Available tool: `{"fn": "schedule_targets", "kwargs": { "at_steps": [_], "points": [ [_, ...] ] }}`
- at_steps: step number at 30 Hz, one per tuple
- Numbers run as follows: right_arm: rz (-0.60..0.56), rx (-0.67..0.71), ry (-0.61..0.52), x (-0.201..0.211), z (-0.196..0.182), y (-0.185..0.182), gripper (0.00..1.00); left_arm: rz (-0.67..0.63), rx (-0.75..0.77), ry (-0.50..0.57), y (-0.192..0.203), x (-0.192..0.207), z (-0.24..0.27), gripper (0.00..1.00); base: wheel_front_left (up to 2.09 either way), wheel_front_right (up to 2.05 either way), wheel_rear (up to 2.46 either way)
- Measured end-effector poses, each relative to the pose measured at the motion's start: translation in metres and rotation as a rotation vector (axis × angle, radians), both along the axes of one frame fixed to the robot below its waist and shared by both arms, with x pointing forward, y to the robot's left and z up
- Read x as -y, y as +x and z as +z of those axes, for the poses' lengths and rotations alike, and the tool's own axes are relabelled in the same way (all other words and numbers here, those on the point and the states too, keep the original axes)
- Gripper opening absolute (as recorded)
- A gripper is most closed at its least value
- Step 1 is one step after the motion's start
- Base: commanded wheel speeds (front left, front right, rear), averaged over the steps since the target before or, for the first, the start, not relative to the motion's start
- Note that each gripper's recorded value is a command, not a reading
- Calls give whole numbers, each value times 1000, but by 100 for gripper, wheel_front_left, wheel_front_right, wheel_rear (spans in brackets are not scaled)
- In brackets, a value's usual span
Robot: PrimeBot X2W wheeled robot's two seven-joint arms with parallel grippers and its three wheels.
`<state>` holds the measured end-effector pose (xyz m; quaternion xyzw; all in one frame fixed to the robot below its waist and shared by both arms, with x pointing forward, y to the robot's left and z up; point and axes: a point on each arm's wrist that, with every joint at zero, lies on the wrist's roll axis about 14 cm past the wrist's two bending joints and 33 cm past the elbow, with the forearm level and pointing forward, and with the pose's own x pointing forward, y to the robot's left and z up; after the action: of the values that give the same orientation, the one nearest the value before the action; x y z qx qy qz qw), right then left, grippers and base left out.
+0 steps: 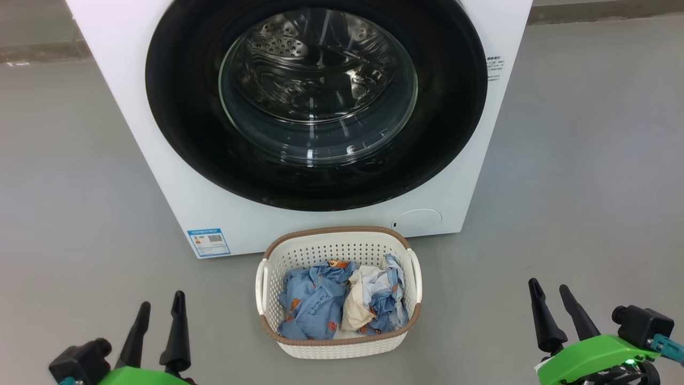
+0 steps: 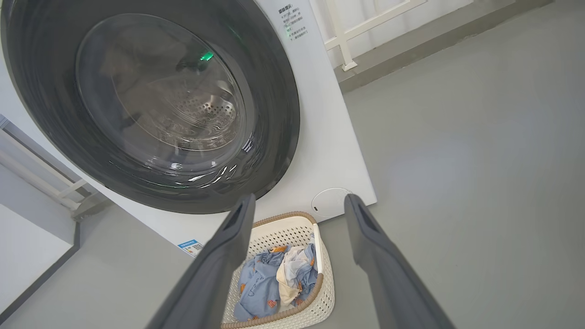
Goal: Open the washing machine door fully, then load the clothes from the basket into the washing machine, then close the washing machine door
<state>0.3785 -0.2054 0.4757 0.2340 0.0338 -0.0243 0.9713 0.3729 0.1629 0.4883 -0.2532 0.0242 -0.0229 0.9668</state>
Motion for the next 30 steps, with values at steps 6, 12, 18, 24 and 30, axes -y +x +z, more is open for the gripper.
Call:
{"fn": "schedule_targets", "kwargs": {
  "at_steps": [6,12,18,24,30],
  "points": [
    [10,24,-72,-1,6,4,100,-14,22,82,1,1,3,100,0,0,0],
    [22,28,-152,-2,6,4,100,-30,36,147,2,4,4,100,0,0,0],
    [37,32,-220,-3,7,4,100,-39,42,204,1,6,2,100,0,0,0],
    [44,55,-274,-4,12,7,100,-45,54,253,2,7,2,100,0,0,0],
    [50,77,-314,-6,17,9,100,-53,58,306,2,7,0,100,0,0,0]
  ]
}}
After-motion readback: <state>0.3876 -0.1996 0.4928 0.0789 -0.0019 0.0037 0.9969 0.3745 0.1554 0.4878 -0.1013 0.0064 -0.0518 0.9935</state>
